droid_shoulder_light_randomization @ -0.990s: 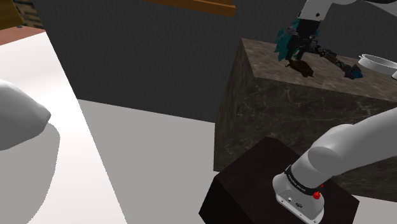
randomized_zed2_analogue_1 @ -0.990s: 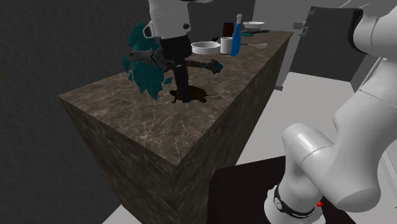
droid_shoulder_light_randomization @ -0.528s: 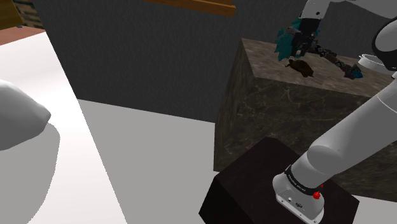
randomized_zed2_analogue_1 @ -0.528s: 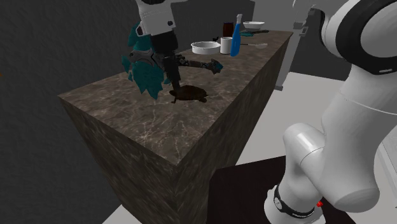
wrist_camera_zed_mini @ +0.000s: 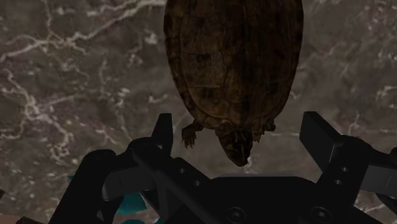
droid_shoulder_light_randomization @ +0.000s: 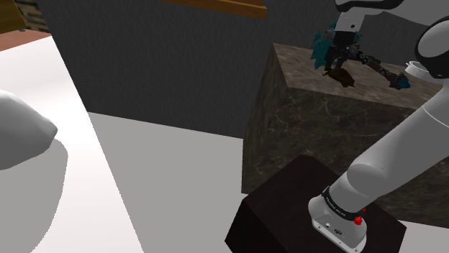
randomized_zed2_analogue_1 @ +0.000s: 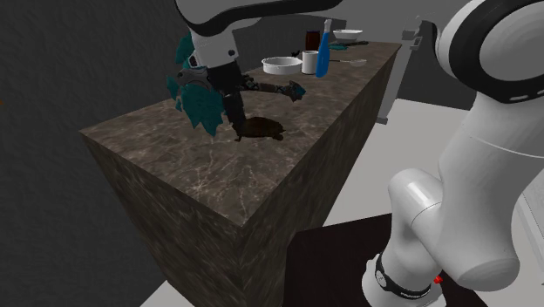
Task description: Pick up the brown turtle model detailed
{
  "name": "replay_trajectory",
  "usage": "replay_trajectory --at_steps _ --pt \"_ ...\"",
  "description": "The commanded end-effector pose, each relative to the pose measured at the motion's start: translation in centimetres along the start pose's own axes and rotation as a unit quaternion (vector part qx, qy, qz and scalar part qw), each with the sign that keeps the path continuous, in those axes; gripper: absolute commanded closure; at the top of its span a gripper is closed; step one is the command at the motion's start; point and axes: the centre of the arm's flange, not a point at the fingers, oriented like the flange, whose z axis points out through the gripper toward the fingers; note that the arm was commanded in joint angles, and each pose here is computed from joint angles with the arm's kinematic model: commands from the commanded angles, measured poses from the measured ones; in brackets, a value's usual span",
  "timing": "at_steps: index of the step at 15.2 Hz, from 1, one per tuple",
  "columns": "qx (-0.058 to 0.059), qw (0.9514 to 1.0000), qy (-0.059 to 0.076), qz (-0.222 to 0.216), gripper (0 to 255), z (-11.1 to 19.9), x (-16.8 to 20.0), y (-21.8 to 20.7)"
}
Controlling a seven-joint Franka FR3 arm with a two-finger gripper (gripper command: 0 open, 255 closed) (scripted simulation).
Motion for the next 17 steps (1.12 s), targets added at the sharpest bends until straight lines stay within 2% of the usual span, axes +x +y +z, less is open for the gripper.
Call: replay_trajectory --at_steps 1,2,11,17 --pt "0.000 1.0000 0.000 0.000 0 0.4 0.0 0.1" --pt "0.000 1.0000 0.000 0.000 255 0.4 0.0 0.1" --pt "0.000 1.0000 0.000 0.000 255 0.4 0.0 0.1" --pt "0.000 1.0000 0.000 0.000 255 -2.7 -0.7 -0.2"
